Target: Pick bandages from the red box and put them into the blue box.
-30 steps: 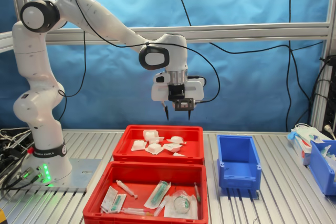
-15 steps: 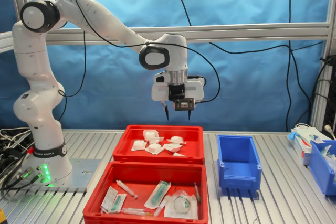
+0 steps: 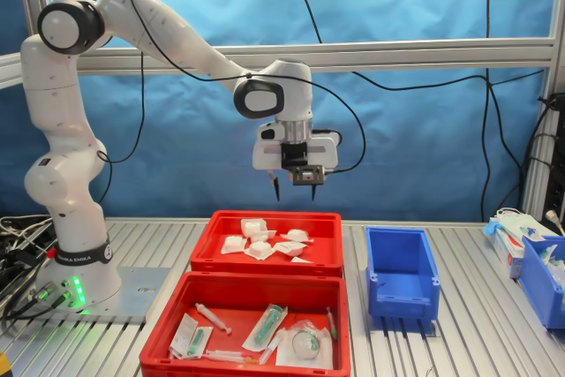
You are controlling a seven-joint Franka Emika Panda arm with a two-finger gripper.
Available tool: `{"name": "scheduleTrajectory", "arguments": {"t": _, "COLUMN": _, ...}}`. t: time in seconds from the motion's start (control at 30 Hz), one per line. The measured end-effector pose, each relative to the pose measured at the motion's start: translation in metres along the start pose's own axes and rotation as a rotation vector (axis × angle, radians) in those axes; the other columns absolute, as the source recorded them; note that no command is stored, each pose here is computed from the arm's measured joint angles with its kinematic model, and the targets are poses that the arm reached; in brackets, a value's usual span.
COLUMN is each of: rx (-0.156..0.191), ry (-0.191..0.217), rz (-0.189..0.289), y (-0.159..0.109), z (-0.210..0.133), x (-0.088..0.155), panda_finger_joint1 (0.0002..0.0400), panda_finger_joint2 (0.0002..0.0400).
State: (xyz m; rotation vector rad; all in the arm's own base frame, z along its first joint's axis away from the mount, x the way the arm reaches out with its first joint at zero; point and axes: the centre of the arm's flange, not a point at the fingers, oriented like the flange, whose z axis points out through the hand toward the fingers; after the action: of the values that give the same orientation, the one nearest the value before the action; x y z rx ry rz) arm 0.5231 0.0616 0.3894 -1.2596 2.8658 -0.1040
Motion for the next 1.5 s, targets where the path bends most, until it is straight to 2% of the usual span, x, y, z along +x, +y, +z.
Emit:
{"name": "scheduleTrajectory", "arguments": {"t": 0.13, "rx": -0.002, "ry": -0.001, "rz": -0.023, "y": 0.014, "z": 0.007, "x": -0.012, "panda_finger_joint1": 0.0400, "panda_finger_joint2": 0.0400}}
{"name": "scheduleTrajectory", "arguments": {"t": 0.37, "rx": 0.006, "ry": -0.027, "rz": -0.013, "y": 0.029, "z": 0.028, "x": -0.035, "panda_finger_joint1": 0.0400, "panda_finger_joint2": 0.0400}}
{"name": "scheduleTrajectory", "arguments": {"t": 0.57, "rx": 0.002, "ry": -0.038, "rz": -0.012, "y": 0.039, "z": 0.058, "x": -0.051, "panda_finger_joint1": 0.0400, "panda_finger_joint2": 0.0400}}
{"name": "scheduleTrajectory", "arguments": {"t": 0.7, "rx": -0.014, "ry": -0.033, "rz": -0.016, "y": 0.049, "z": 0.094, "x": -0.062, "panda_finger_joint1": 0.0400, "panda_finger_joint2": 0.0400}}
{"name": "scheduleTrajectory", "arguments": {"t": 0.9, "rx": -0.034, "ry": -0.019, "rz": -0.020, "y": 0.059, "z": 0.133, "x": -0.068, "panda_finger_joint1": 0.0400, "panda_finger_joint2": 0.0400}}
{"name": "scheduleTrajectory", "arguments": {"t": 1.2, "rx": -0.057, "ry": 0.003, "rz": -0.035, "y": 0.074, "z": 0.166, "x": -0.073, "panda_finger_joint1": 0.0400, "panda_finger_joint2": 0.0400}}
{"name": "scheduleTrajectory", "arguments": {"t": 1.5, "rx": -0.045, "ry": -0.027, "rz": -0.058, "y": 0.089, "z": 0.175, "x": -0.084, "panda_finger_joint1": 0.0400, "panda_finger_joint2": 0.0400}}
